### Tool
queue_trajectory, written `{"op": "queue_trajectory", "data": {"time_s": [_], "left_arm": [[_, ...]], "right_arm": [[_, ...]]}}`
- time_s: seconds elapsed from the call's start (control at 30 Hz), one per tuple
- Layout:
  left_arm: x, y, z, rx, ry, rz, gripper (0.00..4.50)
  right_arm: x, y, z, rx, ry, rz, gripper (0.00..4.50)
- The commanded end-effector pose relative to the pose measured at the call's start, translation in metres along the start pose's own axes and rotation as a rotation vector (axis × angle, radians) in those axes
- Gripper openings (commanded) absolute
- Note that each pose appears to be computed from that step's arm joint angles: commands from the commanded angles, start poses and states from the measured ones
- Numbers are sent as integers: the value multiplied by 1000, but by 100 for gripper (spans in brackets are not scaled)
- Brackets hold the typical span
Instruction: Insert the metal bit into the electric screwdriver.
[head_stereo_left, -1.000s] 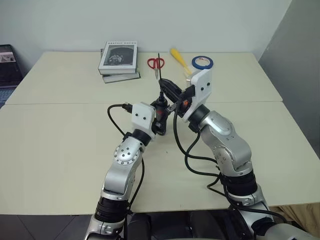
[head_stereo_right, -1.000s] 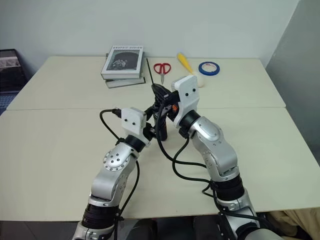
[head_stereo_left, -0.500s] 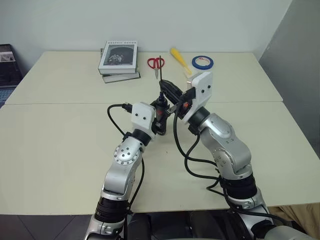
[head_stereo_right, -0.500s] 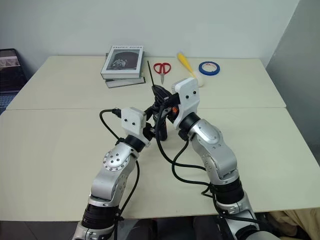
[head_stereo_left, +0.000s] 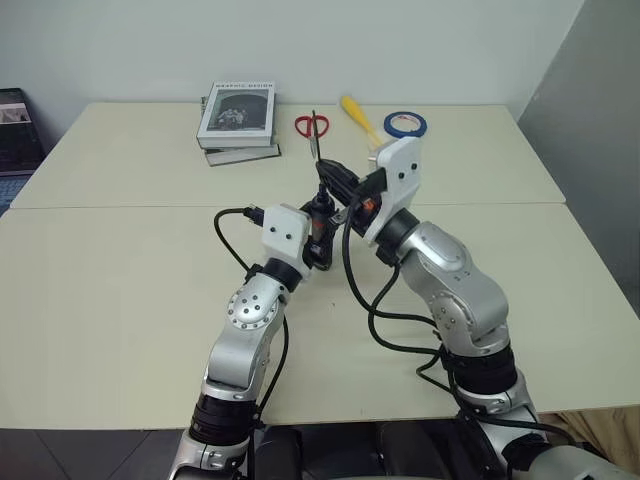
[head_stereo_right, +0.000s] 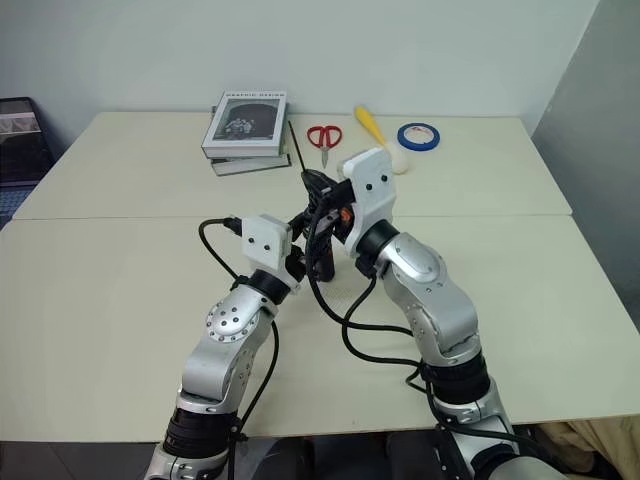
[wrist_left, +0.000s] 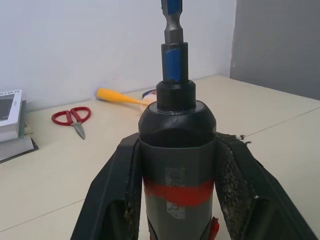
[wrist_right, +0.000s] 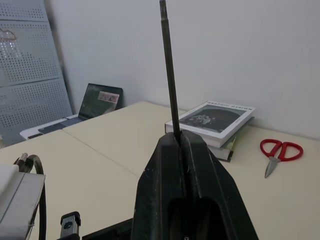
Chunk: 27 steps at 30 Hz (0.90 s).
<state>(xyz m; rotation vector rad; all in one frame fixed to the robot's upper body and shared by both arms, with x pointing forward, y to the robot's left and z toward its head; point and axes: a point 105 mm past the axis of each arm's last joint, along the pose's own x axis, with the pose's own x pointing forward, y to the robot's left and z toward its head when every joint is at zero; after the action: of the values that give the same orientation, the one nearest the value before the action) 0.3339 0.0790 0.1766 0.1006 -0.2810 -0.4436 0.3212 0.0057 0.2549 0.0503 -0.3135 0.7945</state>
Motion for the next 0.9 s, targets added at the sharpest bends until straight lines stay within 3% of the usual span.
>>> {"op": "queue_trajectory", "data": {"time_s": [0.03,0.9], "left_arm": [[-2,5,5,23,-16,18,164],[-1,5,5,22,-17,21,164]], "right_arm": [[2,10,16,-11,-34,33,0],[-2,4,16,37,44,-34,0]]}}
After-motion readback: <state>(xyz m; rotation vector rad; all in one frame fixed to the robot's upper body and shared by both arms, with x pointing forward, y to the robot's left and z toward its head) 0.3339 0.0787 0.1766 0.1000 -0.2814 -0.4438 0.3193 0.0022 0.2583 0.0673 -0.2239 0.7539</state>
